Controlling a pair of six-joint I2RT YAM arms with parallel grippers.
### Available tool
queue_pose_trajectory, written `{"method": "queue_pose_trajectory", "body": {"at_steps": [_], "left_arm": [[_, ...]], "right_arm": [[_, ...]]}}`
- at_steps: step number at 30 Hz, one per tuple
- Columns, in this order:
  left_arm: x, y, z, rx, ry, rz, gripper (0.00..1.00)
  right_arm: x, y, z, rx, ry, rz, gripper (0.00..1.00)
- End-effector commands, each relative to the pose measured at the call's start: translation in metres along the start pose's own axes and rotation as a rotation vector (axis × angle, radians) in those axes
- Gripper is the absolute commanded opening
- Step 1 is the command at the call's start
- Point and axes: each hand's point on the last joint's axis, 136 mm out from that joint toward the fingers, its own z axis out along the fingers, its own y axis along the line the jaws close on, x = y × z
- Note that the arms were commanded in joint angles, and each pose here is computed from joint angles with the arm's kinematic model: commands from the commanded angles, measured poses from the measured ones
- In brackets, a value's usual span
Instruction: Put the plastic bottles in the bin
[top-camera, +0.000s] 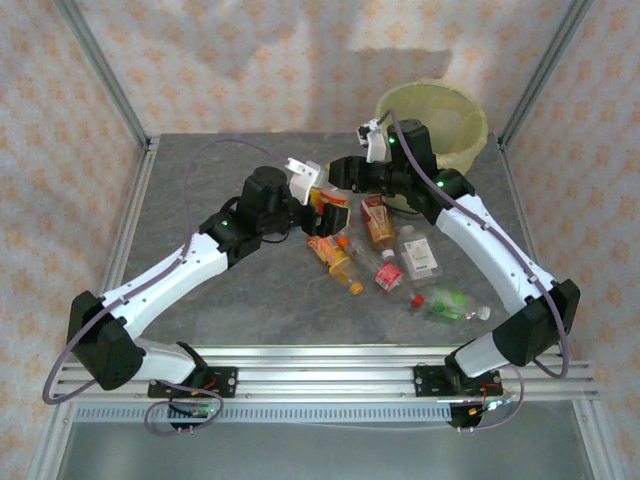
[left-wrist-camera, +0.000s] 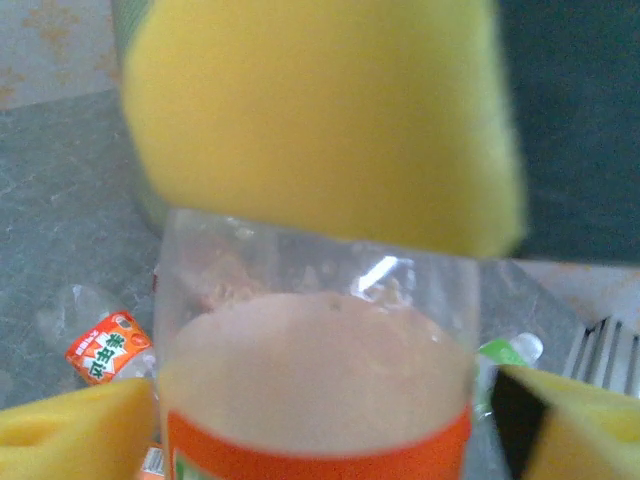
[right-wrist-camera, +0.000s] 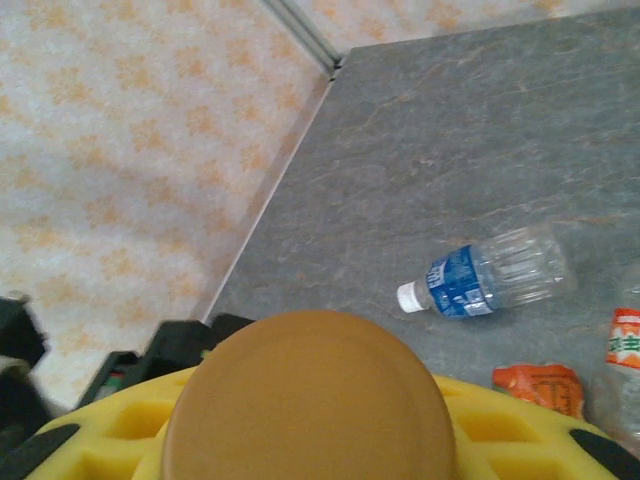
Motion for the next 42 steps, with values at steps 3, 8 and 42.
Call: {"method": "queue_pose_trajectory", "body": {"at_steps": [3,8,42], "left_arm": [[-0.035,-0.01,-0.03,-0.01,-0.11,0.019,1.0],[-0.045,-0.003,-0.047,-0.074,-0.158,-0.019,1.0],[-0.023,0.105,-0.098,-0.653,-0.222,-0.249,1.0]], "right_arm": [[-0.033,0.0,-0.028,0.113,-0.135,-0.046,0.12],[-0.074,-0.007,-0.057,0.308,-0.233,-0.141,0.09],[-0.165,-0.248,-0.063,0.83,-0.253,0.223,0.08]]}}
